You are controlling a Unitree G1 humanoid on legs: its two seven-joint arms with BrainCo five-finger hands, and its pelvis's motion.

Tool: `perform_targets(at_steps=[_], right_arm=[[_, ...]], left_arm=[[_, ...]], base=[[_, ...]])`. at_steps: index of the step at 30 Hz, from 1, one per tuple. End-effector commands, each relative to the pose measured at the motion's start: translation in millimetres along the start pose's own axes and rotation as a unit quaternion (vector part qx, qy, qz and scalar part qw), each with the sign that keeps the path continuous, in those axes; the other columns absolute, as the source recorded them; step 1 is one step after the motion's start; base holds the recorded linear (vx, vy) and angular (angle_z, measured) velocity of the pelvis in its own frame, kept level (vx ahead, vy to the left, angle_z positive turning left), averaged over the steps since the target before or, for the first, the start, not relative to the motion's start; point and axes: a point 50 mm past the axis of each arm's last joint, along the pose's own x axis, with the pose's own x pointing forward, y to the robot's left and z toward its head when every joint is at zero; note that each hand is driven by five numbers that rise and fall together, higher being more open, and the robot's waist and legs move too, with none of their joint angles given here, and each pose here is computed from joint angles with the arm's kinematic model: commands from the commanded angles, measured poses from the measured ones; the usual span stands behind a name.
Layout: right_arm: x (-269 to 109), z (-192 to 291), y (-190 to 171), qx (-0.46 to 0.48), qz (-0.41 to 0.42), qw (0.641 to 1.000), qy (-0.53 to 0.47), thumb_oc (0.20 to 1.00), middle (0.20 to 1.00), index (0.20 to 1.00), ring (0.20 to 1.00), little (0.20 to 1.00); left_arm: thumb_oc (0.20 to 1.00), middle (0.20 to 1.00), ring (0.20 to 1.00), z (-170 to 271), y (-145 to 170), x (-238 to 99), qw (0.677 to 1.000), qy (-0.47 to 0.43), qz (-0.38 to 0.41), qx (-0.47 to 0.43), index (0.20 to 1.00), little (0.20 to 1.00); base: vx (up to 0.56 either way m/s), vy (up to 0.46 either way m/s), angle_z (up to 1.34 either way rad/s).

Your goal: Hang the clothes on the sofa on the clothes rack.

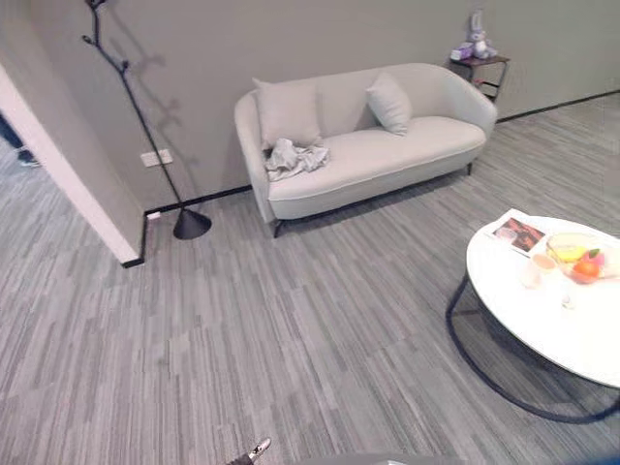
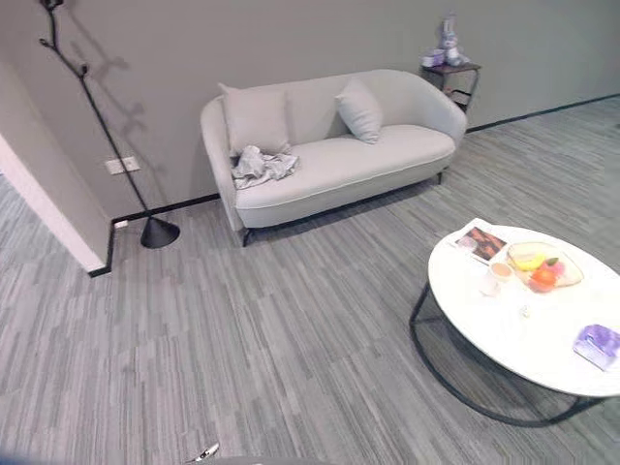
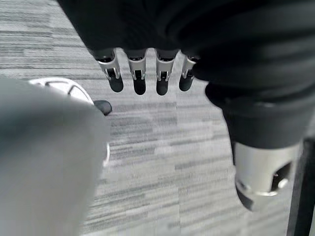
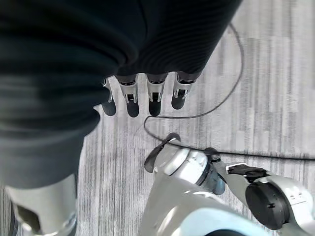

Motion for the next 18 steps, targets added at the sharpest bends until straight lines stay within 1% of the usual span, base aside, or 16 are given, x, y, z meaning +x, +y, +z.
perform_targets(at_steps=[1,6,8,10,11,12,15,18], right_arm=[[0.5,-18.5,7.2,0.004,-0.002,0.999,0.044,1.000,1.000,1.000,1.000,1.000],[1.7,-7.6,15.2,-0.030,0.014,0.999,0.030,1.000,1.000,1.000,1.000,1.000],[2.5,-3.7,21.5,-0.068,0.025,0.997,0.026,1.000,1.000,1.000,1.000,1.000],[2.9,-1.4,25.4,-0.084,0.033,0.996,0.023,1.000,1.000,1.000,1.000,1.000],[3.1,0.7,27.7,-0.095,0.038,0.995,0.020,1.000,1.000,1.000,1.000,1.000],[3.2,9.9,34.1,-0.102,0.047,0.994,0.007,1.000,1.000,1.000,1.000,1.000],[2.4,6.6,26.1,-0.105,0.038,0.994,0.018,1.000,1.000,1.000,1.000,1.000],[2.5,3.4,25.5,-0.111,0.042,0.993,0.023,1.000,1.000,1.000,1.000,1.000]], left_arm=[[1.000,1.000,1.000,12.0,-9.8,2.8,1.000,-0.023,-0.016,-0.004,1.000,1.000],[1.000,1.000,1.000,3.1,-10.5,2.4,1.000,-0.002,-0.019,0.007,1.000,1.000],[1.000,1.000,1.000,-0.7,-13.1,2.4,0.999,0.006,-0.025,0.020,1.000,1.000],[1.000,1.000,1.000,-1.1,-13.3,2.4,0.999,0.006,-0.027,0.023,1.000,1.000],[1.000,1.000,1.000,0.4,-14.4,2.7,0.999,0.002,-0.028,0.026,1.000,1.000],[1.000,1.000,1.000,11.9,-24.0,5.1,0.998,-0.012,-0.039,0.042,1.000,1.000],[1.000,1.000,1.000,5.6,-24.7,4.9,0.998,-0.002,-0.038,0.042,1.000,1.000],[1.000,1.000,1.000,3.4,-20.6,4.1,0.998,0.004,-0.034,0.046,1.000,1.000]], base=[[-0.06,-0.017,-0.14],[-0.03,-0.020,-0.14],[0.00,0.000,0.00],[0.01,0.006,-0.02],[-0.09,-0.014,-0.07],[-0.10,-0.020,-0.19],[0.00,0.088,-0.27],[0.01,0.051,0.15]])
